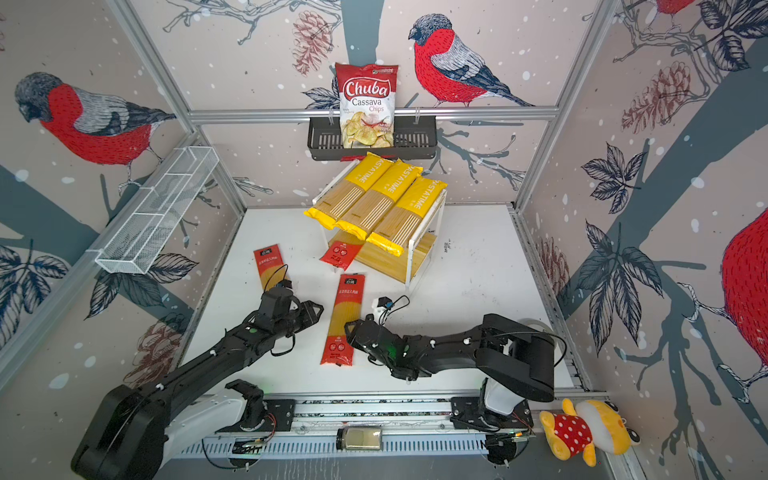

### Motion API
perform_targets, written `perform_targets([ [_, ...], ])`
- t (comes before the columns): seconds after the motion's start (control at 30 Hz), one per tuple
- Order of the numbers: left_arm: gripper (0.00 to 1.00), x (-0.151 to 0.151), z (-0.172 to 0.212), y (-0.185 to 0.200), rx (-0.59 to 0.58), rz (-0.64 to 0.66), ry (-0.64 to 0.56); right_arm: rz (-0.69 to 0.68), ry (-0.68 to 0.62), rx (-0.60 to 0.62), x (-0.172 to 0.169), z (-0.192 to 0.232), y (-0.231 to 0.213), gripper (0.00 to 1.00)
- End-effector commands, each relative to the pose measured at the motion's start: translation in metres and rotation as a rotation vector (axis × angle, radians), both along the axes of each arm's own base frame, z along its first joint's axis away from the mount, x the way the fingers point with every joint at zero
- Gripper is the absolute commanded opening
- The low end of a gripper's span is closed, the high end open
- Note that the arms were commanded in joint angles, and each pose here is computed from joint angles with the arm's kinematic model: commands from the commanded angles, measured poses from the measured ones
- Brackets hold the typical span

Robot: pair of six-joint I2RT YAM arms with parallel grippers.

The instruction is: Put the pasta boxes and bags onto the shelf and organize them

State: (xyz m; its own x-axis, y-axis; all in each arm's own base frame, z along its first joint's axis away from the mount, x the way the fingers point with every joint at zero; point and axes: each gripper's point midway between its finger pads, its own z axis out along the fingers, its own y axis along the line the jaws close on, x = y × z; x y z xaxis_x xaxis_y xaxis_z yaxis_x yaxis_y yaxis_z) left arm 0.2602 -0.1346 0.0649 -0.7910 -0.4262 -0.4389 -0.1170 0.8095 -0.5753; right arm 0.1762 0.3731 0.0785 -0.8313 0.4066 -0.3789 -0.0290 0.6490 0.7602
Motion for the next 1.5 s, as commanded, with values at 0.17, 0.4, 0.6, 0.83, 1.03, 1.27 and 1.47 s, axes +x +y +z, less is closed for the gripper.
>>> perform_targets([
  [0.17,0.48,0.010,-0.003,-0.021,-0.090,-0.062,-0.045,-0.133,-0.095,-0.041,0.037,-0.006,-0.011,0.53],
  [0.4,0.47,0.012,-0.012,-0.028,-0.127,-0.074,-0.051,-0.097,-0.170,-0.060,0.059,-0.005,0.000,0.55],
  [0.6,0.44,0.013,-0.020,-0.028,-0.108,-0.077,-0.038,-0.092,-0.163,-0.077,0.071,-0.019,0.004,0.56],
  [0.83,0.41,0.018,-0.026,-0.031,-0.099,-0.086,-0.033,-0.038,-0.120,-0.047,0.072,-0.037,0.023,0.57],
  [1.03,0.28,0.016,-0.038,-0.035,-0.100,-0.105,0.000,0.025,-0.089,0.014,0.063,-0.045,0.038,0.54],
  [1.27,0.14,0.012,-0.040,-0.037,-0.118,-0.114,0.006,0.085,-0.107,0.090,0.057,-0.037,0.044,0.32],
  [1.47,0.13,0.008,-0.035,-0.032,-0.101,-0.107,0.000,0.082,-0.101,0.148,0.049,-0.031,0.040,0.16],
])
